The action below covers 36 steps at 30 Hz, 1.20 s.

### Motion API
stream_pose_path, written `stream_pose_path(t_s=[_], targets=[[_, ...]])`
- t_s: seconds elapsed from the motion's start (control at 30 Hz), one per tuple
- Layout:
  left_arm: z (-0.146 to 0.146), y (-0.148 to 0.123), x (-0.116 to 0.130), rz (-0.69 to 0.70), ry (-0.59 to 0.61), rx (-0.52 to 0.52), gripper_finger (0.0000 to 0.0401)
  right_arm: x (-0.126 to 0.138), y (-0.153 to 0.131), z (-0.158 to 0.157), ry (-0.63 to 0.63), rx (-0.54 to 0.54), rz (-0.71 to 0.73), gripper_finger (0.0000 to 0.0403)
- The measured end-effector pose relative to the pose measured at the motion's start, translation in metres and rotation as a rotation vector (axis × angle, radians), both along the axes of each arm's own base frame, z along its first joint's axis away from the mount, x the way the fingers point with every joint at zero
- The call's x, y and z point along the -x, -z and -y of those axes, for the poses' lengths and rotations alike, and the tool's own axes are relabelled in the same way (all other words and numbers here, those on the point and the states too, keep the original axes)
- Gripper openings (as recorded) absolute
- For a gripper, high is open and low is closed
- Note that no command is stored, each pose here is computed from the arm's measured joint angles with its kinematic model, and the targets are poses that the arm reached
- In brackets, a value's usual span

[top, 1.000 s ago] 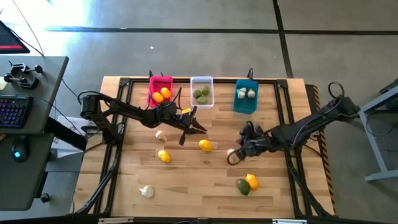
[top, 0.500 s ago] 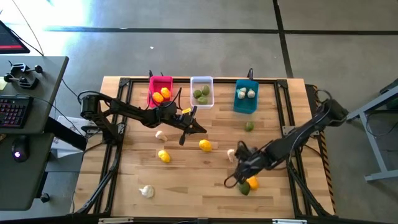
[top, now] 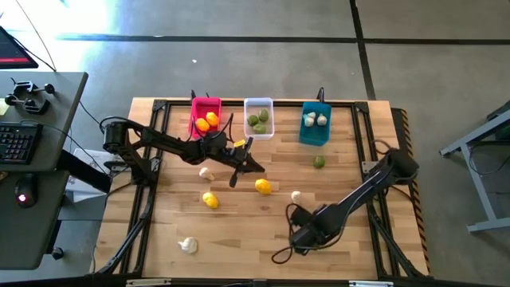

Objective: Sort produce into baskets
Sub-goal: Put the lime into the transparent bin

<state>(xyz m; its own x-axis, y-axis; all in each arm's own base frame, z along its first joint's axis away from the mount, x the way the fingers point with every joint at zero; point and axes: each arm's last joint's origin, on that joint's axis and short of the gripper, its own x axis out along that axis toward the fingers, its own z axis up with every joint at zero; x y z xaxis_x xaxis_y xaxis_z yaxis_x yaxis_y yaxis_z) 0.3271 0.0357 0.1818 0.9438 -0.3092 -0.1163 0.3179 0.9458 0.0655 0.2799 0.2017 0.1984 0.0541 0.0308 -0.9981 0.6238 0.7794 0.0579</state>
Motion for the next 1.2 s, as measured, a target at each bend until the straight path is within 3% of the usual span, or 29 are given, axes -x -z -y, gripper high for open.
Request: stream_pose_path(t_s=[0.87,1.03,1.2], targets=[[0.01,0.0,-0.001,-0.007,0.029,0.018,0.0003,0.0,0.026,-0.005,-0.011,-0.007,-0.092,0.027],[0.01,0.0,-0.001,-0.01,0.028,0.025,0.0003,0.0,0.027,-0.007,-0.032,-0.014,-0.08,0.0242],[0.01,0.0,-0.001,-0.015,0.027,0.041,0.0003,-0.002,0.03,-0.008,-0.036,-0.017,-0.081,0.0189]])
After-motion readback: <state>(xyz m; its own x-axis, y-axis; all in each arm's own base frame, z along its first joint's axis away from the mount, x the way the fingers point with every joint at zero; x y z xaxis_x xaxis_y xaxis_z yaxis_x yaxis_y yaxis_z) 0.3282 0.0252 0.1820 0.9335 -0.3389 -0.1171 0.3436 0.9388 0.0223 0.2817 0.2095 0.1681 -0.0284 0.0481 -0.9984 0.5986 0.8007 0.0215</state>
